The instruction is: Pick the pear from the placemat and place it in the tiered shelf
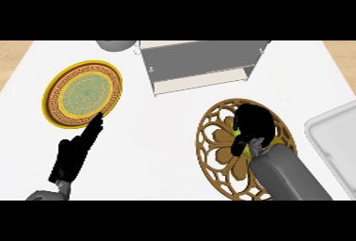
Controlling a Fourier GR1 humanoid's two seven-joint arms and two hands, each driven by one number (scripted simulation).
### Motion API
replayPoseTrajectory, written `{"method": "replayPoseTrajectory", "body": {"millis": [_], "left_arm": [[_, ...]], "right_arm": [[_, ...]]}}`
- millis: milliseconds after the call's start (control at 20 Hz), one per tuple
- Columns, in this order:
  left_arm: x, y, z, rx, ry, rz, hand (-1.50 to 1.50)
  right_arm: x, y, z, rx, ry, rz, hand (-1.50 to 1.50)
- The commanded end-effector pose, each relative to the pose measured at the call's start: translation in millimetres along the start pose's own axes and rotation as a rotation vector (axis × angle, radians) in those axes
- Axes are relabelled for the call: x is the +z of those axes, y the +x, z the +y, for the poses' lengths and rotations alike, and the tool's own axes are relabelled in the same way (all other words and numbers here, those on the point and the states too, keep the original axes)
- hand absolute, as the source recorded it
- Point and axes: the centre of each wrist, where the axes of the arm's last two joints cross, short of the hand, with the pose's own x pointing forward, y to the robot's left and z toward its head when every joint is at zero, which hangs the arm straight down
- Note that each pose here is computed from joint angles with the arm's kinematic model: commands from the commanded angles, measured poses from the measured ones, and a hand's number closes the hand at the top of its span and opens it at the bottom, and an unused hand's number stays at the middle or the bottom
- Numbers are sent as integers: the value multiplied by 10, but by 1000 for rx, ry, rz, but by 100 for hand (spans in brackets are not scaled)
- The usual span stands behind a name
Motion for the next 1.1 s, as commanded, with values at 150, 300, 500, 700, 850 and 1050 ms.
{"method": "replayPoseTrajectory", "body": {"millis": [150,300,500,700,850,1050], "left_arm": [[110,-87,-97,13,1,0,0],[-3,-12,59,12,17,1,0],[10,-34,-10,8,1,-6,0],[-34,43,-160,8,9,-9,0],[113,12,-84,7,-17,-4,0],[8,-45,-134,13,6,12,0]], "right_arm": [[243,-503,-468,-150,-137,-113,150],[497,-612,-572,-162,-226,-112,150],[744,-562,-1093,-196,-410,-115,150],[927,-531,-1520,-423,-539,-189,150],[941,-606,-1790,-496,-609,-182,150],[860,-344,-2147,-497,-633,-195,150]]}}
